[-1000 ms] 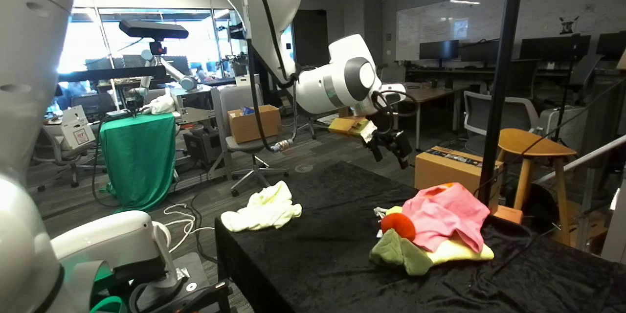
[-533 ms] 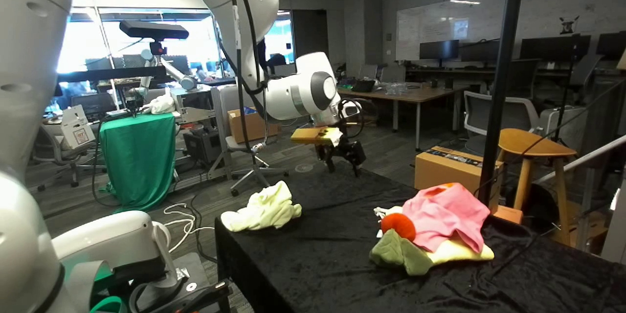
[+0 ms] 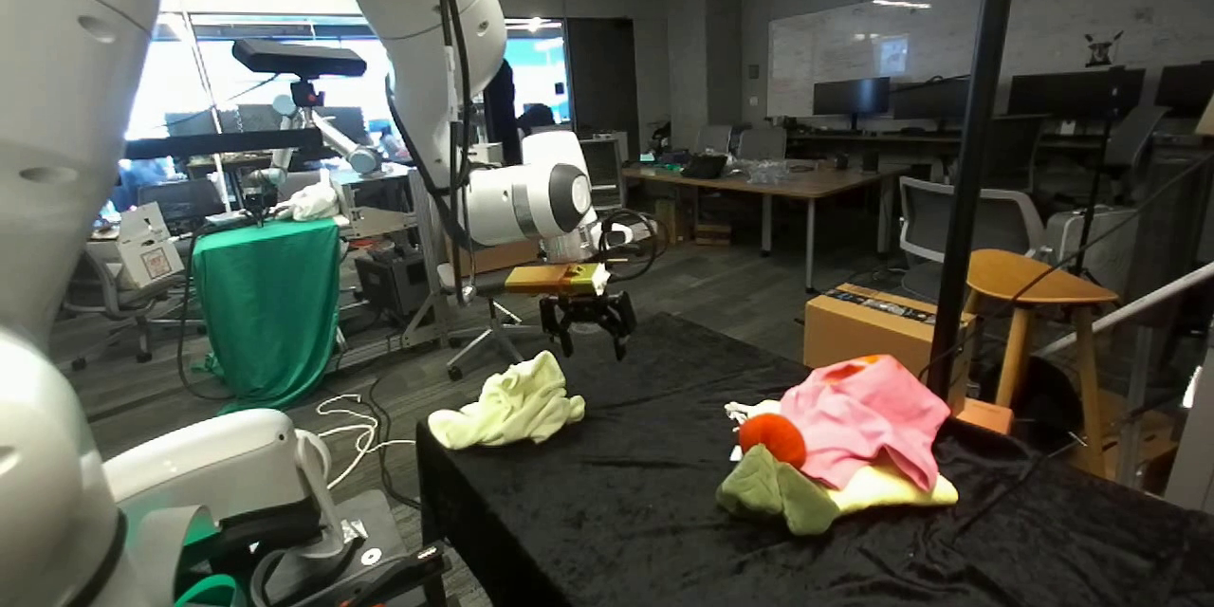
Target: Put all the items on the table in one place
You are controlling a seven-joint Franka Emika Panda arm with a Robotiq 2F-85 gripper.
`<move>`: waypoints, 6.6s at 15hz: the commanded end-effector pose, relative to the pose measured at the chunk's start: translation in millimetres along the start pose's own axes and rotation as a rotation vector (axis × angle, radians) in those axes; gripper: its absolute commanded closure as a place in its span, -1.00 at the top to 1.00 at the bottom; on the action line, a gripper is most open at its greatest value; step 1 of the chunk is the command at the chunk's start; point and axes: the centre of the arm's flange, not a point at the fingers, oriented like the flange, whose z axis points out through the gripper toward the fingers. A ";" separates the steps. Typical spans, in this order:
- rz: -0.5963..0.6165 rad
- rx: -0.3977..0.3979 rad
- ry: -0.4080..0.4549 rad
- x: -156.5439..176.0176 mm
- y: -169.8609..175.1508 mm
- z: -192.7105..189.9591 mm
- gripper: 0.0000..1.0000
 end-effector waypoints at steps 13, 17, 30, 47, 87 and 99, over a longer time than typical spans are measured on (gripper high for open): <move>0.030 0.124 -0.062 12.7 -60.1 31.3 1.00; 0.064 0.125 -0.073 15.8 -64.3 37.3 1.00; 0.021 0.091 -0.108 1.5 -109.1 48.1 1.00; 0.068 0.095 -0.124 12.5 -74.4 52.1 1.00; 0.064 0.135 -0.111 18.5 -39.8 19.4 -0.83; 0.488 0.053 0.131 30.8 128.6 -54.4 -0.85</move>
